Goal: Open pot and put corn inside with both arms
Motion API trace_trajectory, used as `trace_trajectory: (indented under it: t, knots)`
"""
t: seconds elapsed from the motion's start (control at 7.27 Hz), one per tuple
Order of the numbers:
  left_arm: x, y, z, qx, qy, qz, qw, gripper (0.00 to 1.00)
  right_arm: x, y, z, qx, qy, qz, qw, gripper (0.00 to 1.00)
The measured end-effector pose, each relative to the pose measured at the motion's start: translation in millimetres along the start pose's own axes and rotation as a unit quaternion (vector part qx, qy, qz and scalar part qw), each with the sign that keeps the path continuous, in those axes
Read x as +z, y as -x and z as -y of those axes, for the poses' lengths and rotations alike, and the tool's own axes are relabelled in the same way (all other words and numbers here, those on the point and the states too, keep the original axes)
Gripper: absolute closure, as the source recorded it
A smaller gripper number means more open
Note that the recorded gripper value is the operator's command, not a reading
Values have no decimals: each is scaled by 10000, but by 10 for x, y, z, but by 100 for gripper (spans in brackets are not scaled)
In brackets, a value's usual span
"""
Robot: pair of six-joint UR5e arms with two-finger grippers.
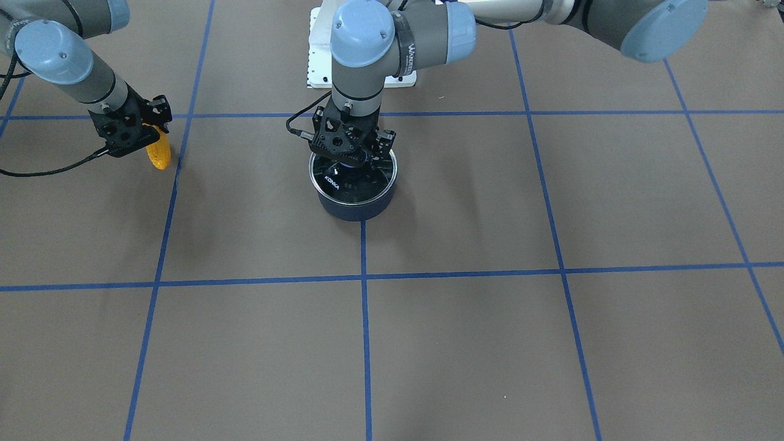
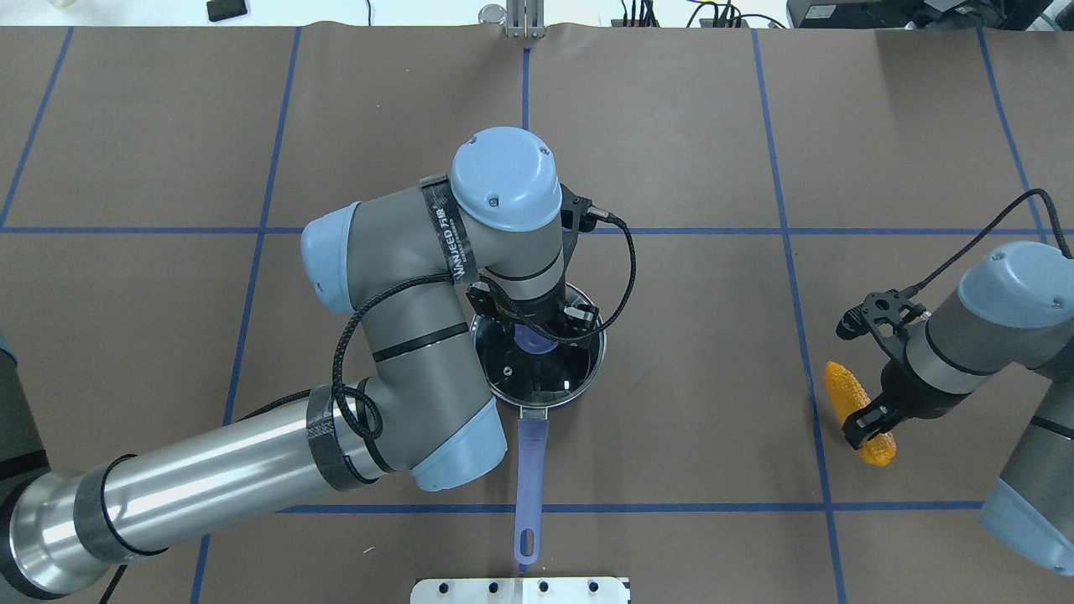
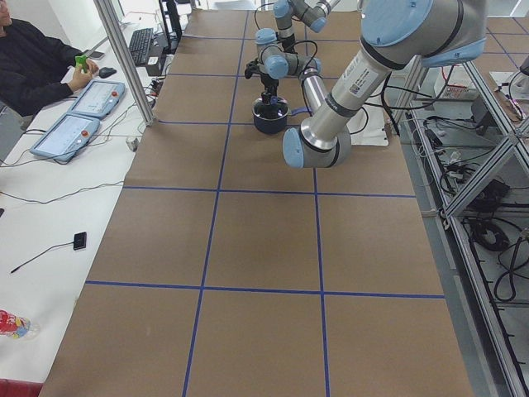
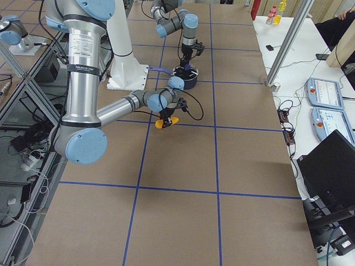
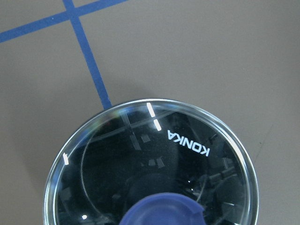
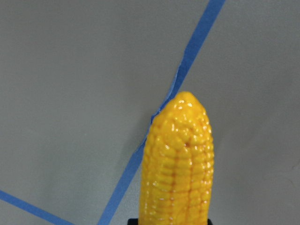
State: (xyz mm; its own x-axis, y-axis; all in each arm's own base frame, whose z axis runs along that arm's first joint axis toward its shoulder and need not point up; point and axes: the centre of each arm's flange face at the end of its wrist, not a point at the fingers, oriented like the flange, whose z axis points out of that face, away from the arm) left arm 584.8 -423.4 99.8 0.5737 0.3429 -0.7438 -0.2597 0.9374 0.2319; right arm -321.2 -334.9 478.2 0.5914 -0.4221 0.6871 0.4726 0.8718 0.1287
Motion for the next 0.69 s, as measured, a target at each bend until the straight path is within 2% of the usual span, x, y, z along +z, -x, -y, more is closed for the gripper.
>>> trace_trajectory:
  t: [0.28, 0.69]
  knots:
    - [1, 1, 3, -16, -11, 11, 10000, 34, 17, 0, -1, -4, 8, -18, 10000, 63]
    - [9, 22, 2, -44, -27, 37, 10000, 37, 1, 40, 27, -37, -21, -1, 10000, 63]
